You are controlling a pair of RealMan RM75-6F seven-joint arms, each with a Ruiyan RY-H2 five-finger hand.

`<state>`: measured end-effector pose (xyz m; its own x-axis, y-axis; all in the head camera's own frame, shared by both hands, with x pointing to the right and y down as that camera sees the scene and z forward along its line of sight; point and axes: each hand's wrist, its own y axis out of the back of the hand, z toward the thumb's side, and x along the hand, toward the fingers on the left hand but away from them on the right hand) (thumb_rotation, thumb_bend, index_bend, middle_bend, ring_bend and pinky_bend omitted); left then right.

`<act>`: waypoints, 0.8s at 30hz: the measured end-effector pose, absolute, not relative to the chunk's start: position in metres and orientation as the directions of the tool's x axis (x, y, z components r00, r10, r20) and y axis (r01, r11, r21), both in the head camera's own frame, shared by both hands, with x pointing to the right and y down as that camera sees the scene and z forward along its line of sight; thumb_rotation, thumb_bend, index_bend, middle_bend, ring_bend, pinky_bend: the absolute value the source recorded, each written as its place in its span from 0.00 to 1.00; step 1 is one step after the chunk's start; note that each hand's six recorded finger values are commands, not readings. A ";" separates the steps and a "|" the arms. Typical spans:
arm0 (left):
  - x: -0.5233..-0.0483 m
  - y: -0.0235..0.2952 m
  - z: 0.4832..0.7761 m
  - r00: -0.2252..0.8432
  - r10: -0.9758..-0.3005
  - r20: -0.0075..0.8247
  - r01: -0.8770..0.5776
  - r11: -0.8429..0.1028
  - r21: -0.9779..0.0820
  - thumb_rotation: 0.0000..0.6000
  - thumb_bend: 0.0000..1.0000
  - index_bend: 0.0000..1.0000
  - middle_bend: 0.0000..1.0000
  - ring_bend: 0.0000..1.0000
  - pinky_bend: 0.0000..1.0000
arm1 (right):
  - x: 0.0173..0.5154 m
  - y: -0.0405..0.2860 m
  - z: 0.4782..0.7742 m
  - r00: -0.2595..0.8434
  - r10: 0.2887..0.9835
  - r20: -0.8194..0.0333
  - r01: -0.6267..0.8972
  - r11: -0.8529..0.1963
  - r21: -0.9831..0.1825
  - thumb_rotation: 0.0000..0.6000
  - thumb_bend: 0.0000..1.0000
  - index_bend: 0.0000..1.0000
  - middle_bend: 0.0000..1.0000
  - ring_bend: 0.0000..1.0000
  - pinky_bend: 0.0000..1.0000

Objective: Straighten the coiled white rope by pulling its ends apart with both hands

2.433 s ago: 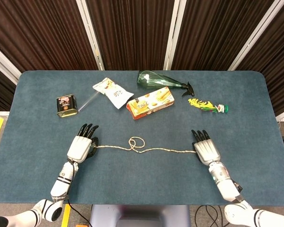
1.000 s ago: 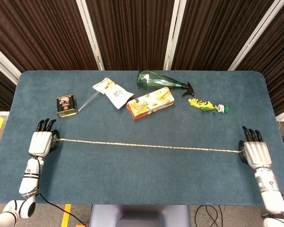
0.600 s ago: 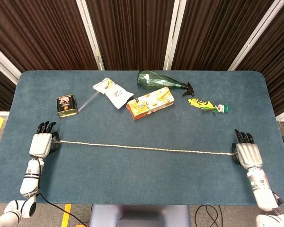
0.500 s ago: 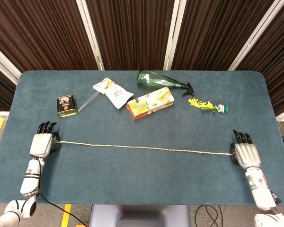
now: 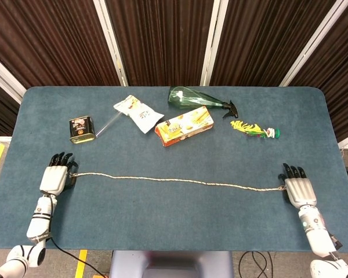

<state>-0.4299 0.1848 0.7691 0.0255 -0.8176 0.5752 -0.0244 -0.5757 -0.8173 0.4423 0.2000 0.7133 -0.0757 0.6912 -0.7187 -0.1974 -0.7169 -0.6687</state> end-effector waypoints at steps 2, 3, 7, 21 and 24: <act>-0.434 0.185 0.770 0.020 -0.806 0.592 -0.017 -0.592 -0.805 1.00 0.43 0.00 0.00 0.00 0.07 | 0.446 0.201 0.711 -0.089 0.680 -0.728 -0.207 -0.727 -0.654 1.00 0.45 0.00 0.00 0.00 0.00; -0.435 0.185 0.769 0.019 -0.802 0.598 -0.013 -0.598 -0.801 1.00 0.43 0.00 0.00 0.00 0.07 | 0.447 0.201 0.710 -0.094 0.676 -0.731 -0.208 -0.731 -0.650 1.00 0.43 0.00 0.00 0.00 0.00; -0.439 0.186 0.763 0.020 -0.796 0.605 -0.019 -0.605 -0.796 1.00 0.43 0.00 0.00 0.00 0.07 | 0.449 0.201 0.702 -0.099 0.681 -0.725 -0.207 -0.727 -0.655 1.00 0.41 0.00 0.00 0.00 0.00; -0.427 0.215 0.624 0.175 -0.923 0.342 -0.245 -0.377 -0.893 1.00 0.42 0.00 0.00 0.00 0.05 | 0.417 0.228 0.593 0.051 0.893 -0.447 -0.134 -0.437 -0.889 1.00 0.41 0.00 0.00 0.00 0.00; -0.434 0.241 0.595 0.195 -0.925 0.325 -0.209 -0.363 -0.908 1.00 0.42 0.00 0.00 0.00 0.05 | 0.407 0.250 0.572 0.099 0.897 -0.431 -0.122 -0.419 -0.900 1.00 0.41 0.00 0.00 0.00 0.00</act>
<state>-0.4345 0.2414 0.5948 0.1954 -0.9253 0.3250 -0.2087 -0.3630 -0.9081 0.4066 0.2499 0.5721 0.0988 0.8970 -0.4309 -0.1221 -0.4188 -0.8998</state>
